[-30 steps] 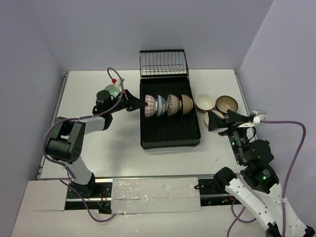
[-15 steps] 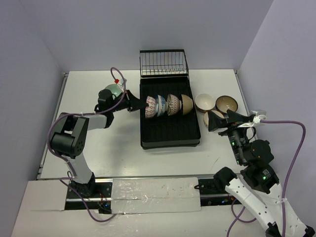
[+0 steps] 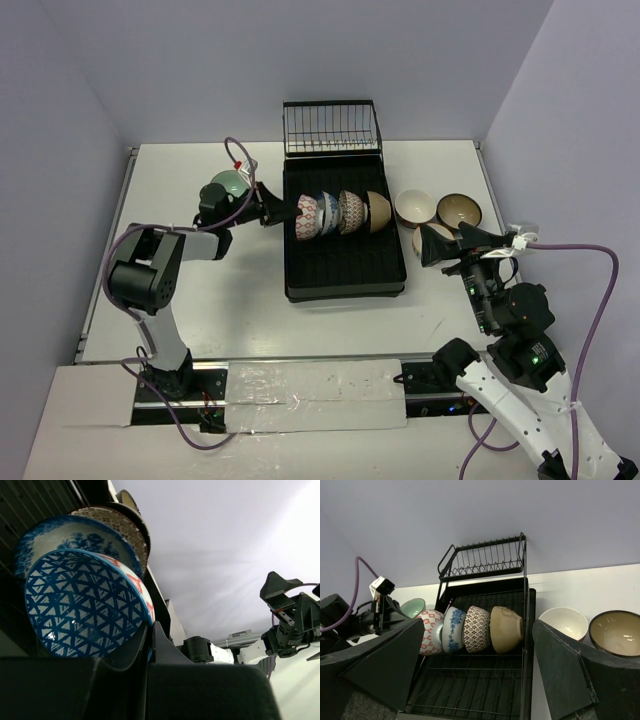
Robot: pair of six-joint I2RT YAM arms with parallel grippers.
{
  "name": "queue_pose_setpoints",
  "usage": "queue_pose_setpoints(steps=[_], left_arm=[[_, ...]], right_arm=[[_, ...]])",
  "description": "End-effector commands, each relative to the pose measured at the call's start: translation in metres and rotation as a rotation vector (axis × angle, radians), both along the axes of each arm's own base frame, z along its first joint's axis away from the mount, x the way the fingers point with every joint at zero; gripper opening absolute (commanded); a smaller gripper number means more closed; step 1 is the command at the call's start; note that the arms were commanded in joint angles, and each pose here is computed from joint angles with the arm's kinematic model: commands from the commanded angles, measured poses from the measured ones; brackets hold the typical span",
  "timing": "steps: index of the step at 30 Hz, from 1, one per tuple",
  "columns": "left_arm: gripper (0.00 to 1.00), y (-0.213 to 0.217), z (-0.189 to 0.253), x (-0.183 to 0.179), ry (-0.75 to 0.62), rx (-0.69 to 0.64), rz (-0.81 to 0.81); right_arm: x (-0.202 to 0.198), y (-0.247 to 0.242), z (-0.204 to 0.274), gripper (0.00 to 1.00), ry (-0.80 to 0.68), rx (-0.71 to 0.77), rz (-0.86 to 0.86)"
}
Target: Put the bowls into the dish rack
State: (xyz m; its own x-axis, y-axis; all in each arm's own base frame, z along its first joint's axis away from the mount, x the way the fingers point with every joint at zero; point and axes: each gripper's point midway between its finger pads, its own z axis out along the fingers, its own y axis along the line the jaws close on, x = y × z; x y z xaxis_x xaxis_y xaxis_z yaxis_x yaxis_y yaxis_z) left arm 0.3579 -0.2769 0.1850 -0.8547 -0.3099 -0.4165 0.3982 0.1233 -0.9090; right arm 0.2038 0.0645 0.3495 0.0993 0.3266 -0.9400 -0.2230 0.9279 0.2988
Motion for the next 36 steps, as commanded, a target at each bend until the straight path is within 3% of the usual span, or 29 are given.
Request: queue_pose_setpoints(steps=[1, 12, 20, 23, 24, 26, 27, 31, 36], left_arm=[[0.0, -0.007, 0.016, -0.001, -0.088, -0.027, -0.035], [0.0, -0.01, 0.002, -0.002, -0.026, -0.062, -0.053], [0.01, -0.005, -0.009, 0.013, -0.038, 0.075, 0.05], [0.12, 0.001, -0.011, 0.021, -0.029, 0.148, 0.11], [0.22, 0.002, -0.006, 0.022, -0.039, 0.158, 0.125], [0.3, 0.005, -0.009, 0.026, -0.026, 0.187, 0.15], [0.4, 0.006, -0.003, 0.026, -0.035, 0.188, 0.156], [0.61, 0.009, 0.01, 0.029, -0.061, 0.221, 0.186], [0.8, 0.037, 0.03, 0.043, -0.089, 0.436, 0.33]], right_arm=[[0.001, 0.005, 0.003, 0.96, -0.01, -0.005, 0.021], [0.001, 0.006, 0.001, 0.96, -0.008, -0.005, 0.023], [0.002, 0.006, -0.001, 0.96, -0.001, -0.004, 0.022], [0.002, 0.007, 0.0, 0.96, -0.003, -0.004, 0.025], [0.002, 0.007, -0.001, 0.96, -0.002, -0.005, 0.024], [0.003, 0.007, -0.001, 0.96, 0.0, -0.005, 0.025], [0.002, 0.007, 0.0, 0.96, -0.002, -0.005, 0.025], [0.002, 0.007, -0.001, 0.96, 0.001, -0.006, 0.025], [0.001, 0.006, 0.0, 0.96, -0.004, -0.003, 0.025]])
